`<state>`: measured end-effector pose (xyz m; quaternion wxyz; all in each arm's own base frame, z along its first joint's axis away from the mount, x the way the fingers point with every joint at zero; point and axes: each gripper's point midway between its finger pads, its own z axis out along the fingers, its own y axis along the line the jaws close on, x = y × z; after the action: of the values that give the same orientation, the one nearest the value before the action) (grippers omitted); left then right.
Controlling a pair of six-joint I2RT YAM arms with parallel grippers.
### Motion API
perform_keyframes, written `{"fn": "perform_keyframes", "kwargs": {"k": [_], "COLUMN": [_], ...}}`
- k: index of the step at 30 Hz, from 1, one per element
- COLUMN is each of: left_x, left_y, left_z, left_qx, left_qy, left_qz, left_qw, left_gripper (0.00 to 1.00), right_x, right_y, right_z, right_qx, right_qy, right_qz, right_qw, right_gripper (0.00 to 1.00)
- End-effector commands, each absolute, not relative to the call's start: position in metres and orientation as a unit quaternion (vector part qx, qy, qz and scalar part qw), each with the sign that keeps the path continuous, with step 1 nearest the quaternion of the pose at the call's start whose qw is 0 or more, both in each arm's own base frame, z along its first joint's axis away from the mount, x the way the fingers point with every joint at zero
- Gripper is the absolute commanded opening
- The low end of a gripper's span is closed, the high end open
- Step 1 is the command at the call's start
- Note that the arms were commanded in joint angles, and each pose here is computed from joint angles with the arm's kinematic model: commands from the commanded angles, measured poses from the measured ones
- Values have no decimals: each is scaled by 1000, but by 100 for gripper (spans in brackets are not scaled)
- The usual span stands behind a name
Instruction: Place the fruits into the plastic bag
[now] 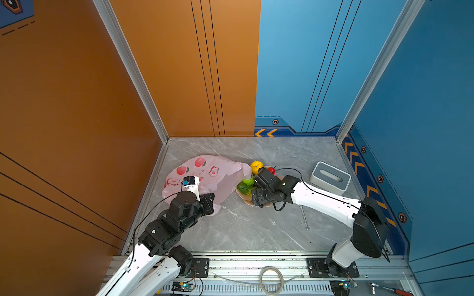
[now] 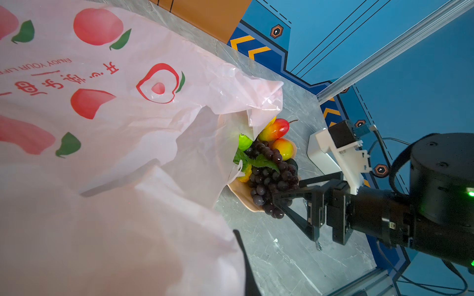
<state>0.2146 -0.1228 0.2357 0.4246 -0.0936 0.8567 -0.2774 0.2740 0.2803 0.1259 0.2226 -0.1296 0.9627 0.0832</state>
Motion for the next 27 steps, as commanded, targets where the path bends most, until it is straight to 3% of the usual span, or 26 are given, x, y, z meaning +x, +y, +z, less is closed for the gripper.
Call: {"fn": "perform_keyframes", "kwargs": {"k": [1, 11, 27], "left_x": [211, 210, 207], "left_y": [-122, -122, -120], "left_z": [230, 230, 231], "left_qx": [-84, -82, -83], "left_qy": [863, 862, 862], "left_qz": [-269, -270, -270], "left_qw": [419, 420, 421], "left_gripper": [0, 0, 0], "right_x": [281, 291, 300], "right_y": [291, 296, 293], "right_z": [130, 112, 103], "right_qx": [-139, -134, -119], "right_qy": [959, 963, 966], "right_qz": [86, 68, 65], "right_qw": [231, 222, 221], "right_gripper": [91, 85, 57]}}
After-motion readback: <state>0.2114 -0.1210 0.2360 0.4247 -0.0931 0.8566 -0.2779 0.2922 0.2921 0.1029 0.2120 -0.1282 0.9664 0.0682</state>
